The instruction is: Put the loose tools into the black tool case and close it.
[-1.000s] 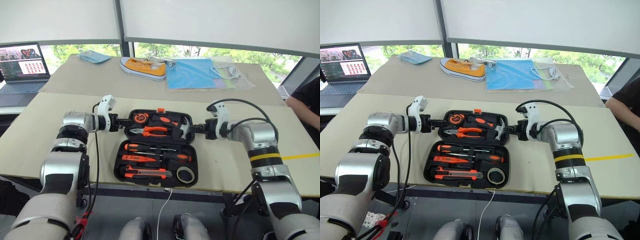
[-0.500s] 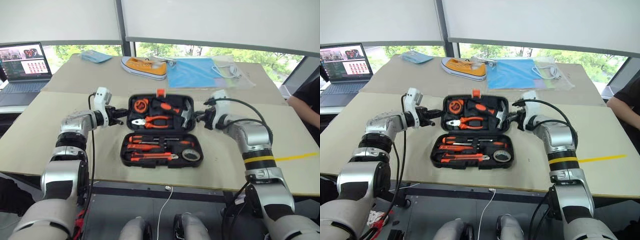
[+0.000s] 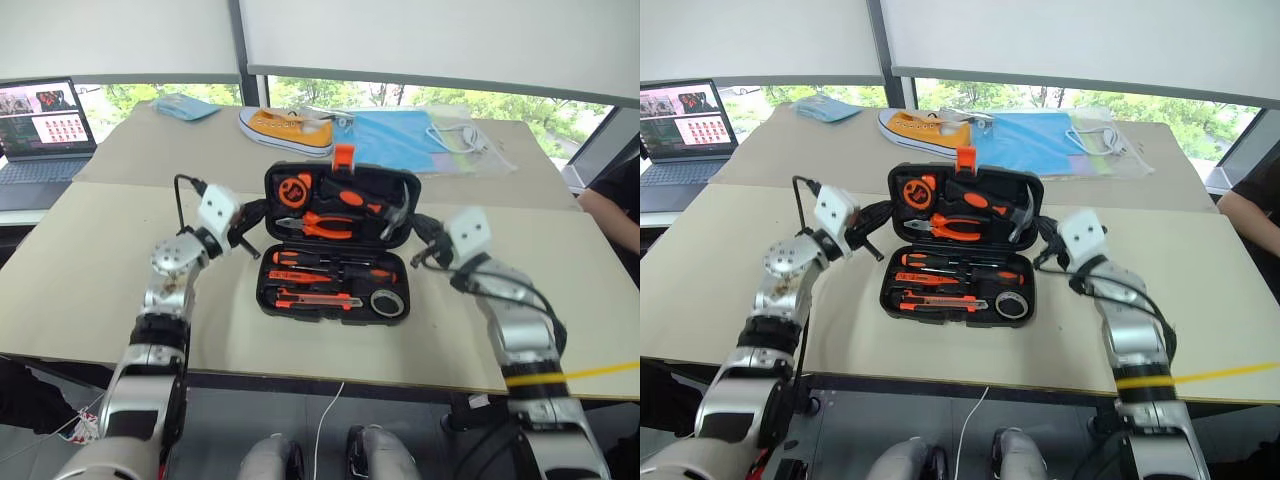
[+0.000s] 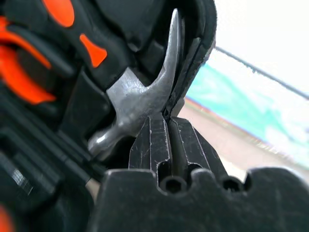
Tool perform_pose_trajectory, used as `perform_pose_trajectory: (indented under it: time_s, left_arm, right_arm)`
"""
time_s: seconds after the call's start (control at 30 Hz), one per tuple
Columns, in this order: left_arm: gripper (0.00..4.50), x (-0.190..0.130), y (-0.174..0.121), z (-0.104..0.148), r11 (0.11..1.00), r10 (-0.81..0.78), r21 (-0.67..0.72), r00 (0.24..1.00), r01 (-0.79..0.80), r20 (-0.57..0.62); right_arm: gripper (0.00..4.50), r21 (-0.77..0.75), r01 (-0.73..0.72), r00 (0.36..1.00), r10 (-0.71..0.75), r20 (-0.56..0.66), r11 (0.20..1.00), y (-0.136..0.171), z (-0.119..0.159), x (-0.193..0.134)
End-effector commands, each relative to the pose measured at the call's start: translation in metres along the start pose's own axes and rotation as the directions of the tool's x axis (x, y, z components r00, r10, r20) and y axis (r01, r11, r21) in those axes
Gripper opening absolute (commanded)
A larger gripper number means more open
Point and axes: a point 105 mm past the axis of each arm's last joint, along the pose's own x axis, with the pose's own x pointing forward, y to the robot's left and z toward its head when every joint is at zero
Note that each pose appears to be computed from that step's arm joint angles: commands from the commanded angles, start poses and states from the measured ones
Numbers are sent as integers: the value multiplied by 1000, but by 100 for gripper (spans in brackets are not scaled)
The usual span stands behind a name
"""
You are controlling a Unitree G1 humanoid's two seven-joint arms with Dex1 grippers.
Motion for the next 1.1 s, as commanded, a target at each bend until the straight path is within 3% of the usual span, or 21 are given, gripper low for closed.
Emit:
perform_pose_trajectory:
  time_s: [0.03,0.07,0.1,0.23,0.3,0.33,0.43,0.5,0.57,0.6,0.63,0.77,0.93,1.1]
  left_arm:
    - [8,-26,12,-4,995,81,56,996,-80,-33]
    - [8,-30,12,-5,995,88,54,995,-86,-36]
    - [39,-37,15,-2,993,108,41,994,-107,-32]
    - [162,-68,28,11,992,124,-7,989,-125,-76]
    - [195,-82,28,13,993,55,-94,989,-68,-141]
    - [255,-94,28,11,989,-12,-146,982,-16,-190]
    - [255,-110,32,10,971,-127,-230,958,67,-259]
    - [255,-99,42,5,975,-143,-205,947,85,-288]
    - [255,-79,48,1,979,-148,-177,946,99,-289]
    - [201,-56,47,-2,980,-175,-142,941,139,-288]
    - [179,-40,45,-4,978,-201,-112,934,175,-294]
    - [20,16,24,-1,950,-306,-37,909,309,-282]
    - [6,49,1,1,917,-372,21,872,399,-318]
    - [6,46,-30,0,781,-569,45,741,622,-358]
  right_arm:
    - [6,-131,-4,997,14,73,991,5,13,-21]
    - [6,-132,-5,997,15,74,991,6,13,-24]
    - [2,-141,-6,996,18,86,990,6,16,-30]
    - [129,-126,-78,994,87,65,989,4,30,-53]
    - [162,-43,-193,981,194,9,980,10,32,-65]
    - [224,47,-295,954,297,-38,954,17,30,-77]
    - [224,198,-510,842,533,-81,837,41,36,-106]
    - [224,251,-601,766,636,-91,759,56,37,-117]
    - [224,277,-633,729,677,-100,723,64,34,-118]
    - [171,278,-659,700,705,-113,699,72,31,-118]
    - [150,281,-675,679,723,-123,682,78,28,-118]
    - [7,273,-735,611,781,-129,621,91,22,-114]
    - [1,267,-756,579,801,-152,598,98,14,-104]
    - [1,212,-657,675,690,-260,723,87,-7,-76]
